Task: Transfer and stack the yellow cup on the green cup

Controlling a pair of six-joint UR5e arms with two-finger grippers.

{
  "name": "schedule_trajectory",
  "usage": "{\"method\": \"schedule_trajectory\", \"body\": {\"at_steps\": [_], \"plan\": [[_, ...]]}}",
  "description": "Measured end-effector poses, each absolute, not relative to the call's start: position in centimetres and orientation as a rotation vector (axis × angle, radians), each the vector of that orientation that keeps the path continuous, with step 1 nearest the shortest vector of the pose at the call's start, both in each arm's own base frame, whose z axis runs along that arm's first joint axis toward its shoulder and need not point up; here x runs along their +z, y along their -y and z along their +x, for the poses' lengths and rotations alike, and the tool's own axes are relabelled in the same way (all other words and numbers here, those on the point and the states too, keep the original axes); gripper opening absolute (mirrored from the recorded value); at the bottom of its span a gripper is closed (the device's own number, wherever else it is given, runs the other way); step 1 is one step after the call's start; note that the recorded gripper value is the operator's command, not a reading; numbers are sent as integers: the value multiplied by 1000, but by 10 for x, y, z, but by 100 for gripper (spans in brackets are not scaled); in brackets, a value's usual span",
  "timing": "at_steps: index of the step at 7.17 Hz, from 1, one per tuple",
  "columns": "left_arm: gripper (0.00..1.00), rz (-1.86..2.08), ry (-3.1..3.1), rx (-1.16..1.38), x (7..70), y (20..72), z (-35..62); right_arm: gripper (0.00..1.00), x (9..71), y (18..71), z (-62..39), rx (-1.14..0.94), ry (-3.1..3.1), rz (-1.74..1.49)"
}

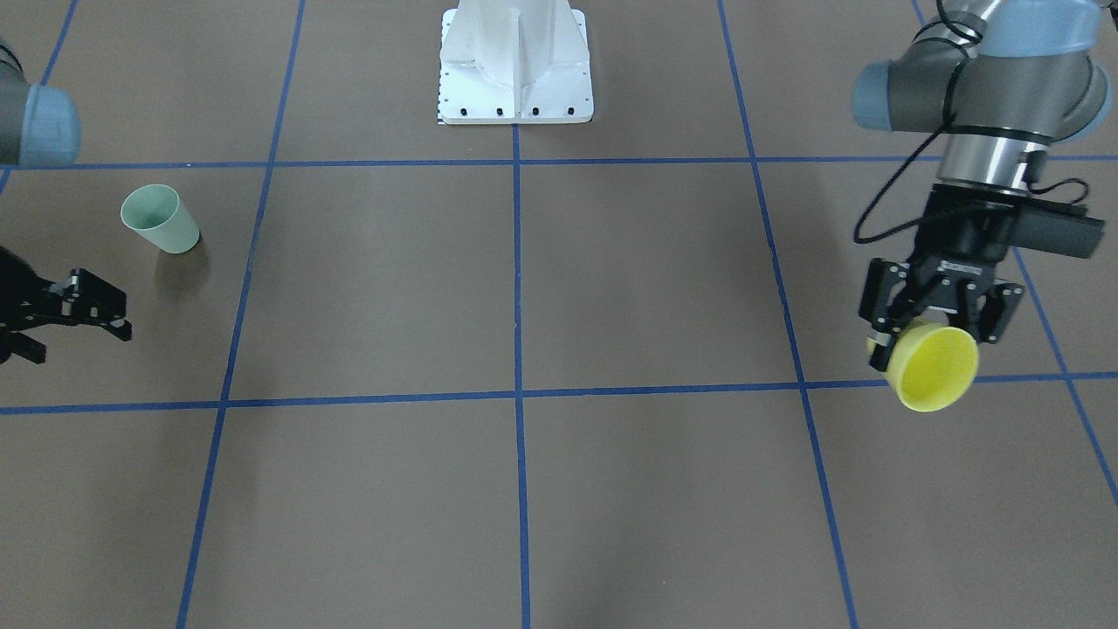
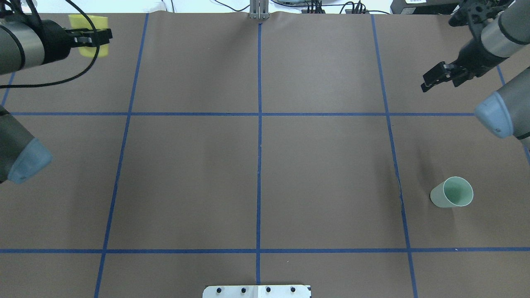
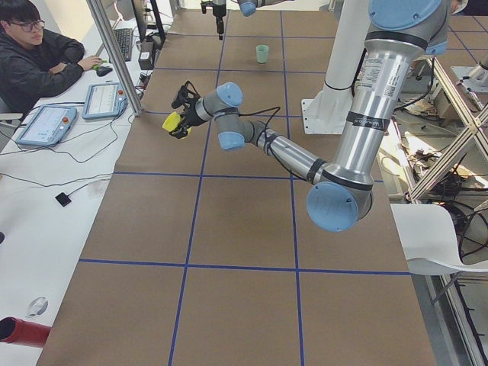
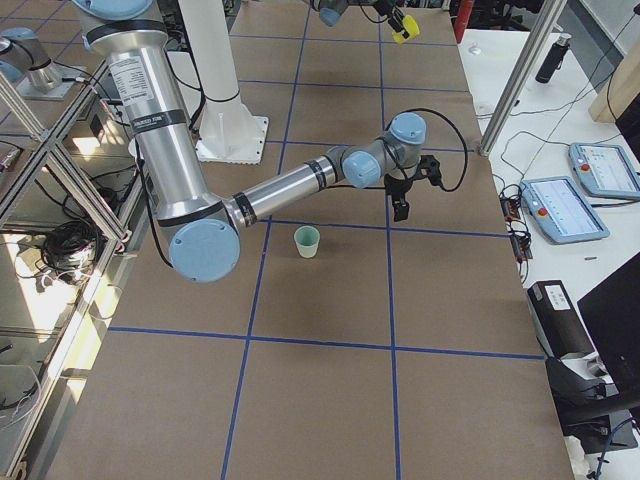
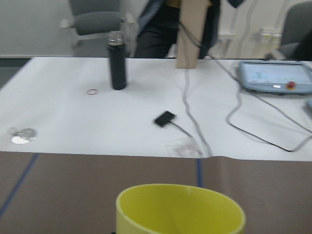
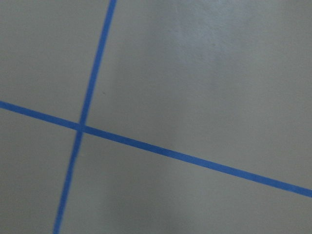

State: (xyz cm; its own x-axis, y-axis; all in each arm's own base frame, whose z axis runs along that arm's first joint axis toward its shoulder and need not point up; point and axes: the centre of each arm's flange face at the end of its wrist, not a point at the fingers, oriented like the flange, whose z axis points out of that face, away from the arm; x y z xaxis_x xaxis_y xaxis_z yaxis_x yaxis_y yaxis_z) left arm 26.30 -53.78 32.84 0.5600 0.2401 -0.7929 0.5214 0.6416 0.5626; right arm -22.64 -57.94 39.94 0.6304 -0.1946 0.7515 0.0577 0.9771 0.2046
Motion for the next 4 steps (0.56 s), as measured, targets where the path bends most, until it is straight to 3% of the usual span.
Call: {"method": "schedule_trajectory", "body": {"at_steps": [4], "plan": [[0,914,-1321,57,277,446,404,99,284,547,-363,0,1123,109]]}}
